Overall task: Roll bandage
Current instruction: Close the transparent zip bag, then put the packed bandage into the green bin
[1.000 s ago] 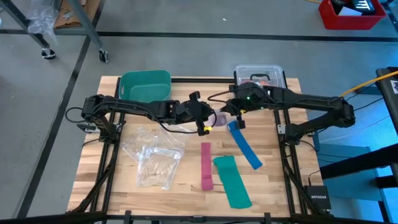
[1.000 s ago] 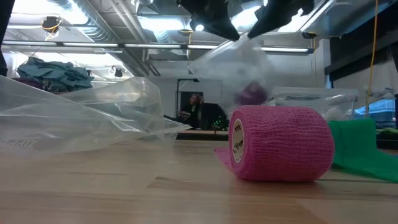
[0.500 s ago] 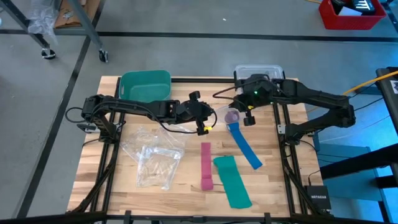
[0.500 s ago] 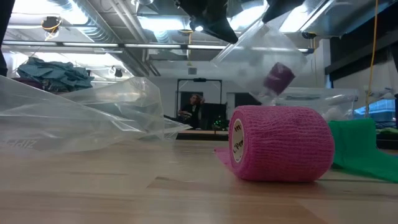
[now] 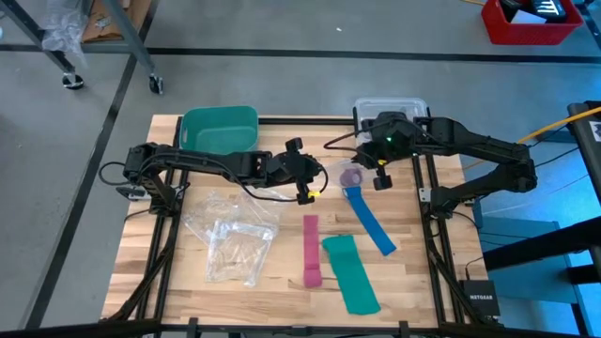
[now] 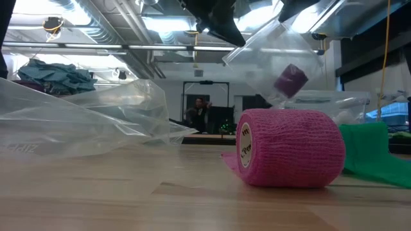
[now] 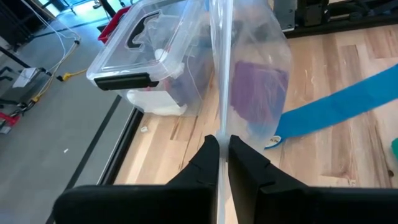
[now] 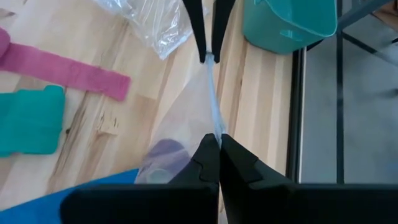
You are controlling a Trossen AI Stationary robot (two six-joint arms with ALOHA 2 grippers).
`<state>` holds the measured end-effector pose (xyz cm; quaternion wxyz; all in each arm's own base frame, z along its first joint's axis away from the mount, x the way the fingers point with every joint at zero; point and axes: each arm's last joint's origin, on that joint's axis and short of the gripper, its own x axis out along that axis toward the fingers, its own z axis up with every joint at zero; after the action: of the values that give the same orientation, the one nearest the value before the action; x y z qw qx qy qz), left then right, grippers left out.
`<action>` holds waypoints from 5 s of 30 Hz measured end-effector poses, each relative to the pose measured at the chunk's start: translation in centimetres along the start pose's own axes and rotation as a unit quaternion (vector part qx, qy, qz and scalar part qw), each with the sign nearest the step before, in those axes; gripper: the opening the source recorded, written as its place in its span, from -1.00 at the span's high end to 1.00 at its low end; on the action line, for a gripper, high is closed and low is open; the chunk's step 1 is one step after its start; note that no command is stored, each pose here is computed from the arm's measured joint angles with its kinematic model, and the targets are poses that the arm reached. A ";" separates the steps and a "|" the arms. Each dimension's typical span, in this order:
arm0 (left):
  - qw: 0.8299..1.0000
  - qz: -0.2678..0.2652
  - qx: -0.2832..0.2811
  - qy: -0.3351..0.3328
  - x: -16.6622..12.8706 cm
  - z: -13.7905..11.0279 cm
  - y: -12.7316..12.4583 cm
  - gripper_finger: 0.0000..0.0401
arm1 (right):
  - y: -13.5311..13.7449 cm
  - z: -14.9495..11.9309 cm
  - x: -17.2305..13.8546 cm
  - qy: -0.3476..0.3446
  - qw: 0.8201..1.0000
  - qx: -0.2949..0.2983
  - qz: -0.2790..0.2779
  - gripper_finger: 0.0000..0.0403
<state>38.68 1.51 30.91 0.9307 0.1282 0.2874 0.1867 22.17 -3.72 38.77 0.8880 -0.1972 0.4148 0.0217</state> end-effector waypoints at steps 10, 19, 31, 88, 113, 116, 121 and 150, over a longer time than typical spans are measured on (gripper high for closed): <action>1.000 -0.002 0.001 0.001 0.0 0.0 0.0 0.93 | 0.3 -0.5 -1.2 -0.003 1.000 0.000 0.003 1.00; 1.000 -0.001 -0.001 -0.002 0.0 0.0 0.0 0.93 | 0.0 -0.1 -3.1 -0.025 1.000 0.000 -0.014 1.00; 0.998 0.007 -0.022 -0.058 -0.1 1.2 -0.1 0.49 | -0.1 0.1 -2.3 -0.013 1.000 -0.001 -0.007 1.00; 0.955 0.230 -0.153 0.111 -12.9 -2.8 11.9 1.00 | -1.2 2.3 -2.5 -0.130 0.990 -0.017 -0.059 0.25; 0.856 0.361 -0.262 0.263 -20.0 -13.2 15.8 1.00 | -1.2 2.3 -2.5 -0.130 0.990 -0.017 -0.059 0.25; 0.852 0.365 -0.271 0.261 -19.4 -15.0 15.4 1.00 | -1.2 2.3 -2.5 -0.130 0.990 -0.017 -0.059 0.25; 0.852 0.375 -0.274 0.244 -17.9 -17.6 15.0 1.00 | -1.2 2.3 -2.5 -0.130 0.990 -0.016 -0.059 0.25; 0.803 0.398 -0.351 0.271 -15.1 -25.5 17.1 0.95 | -1.2 2.3 -2.5 -0.130 0.990 -0.016 -0.059 0.25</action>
<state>7.61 13.84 23.75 0.6403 -0.1604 0.3663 0.6558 22.47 -3.68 42.41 0.9309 -0.2314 0.2826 0.0013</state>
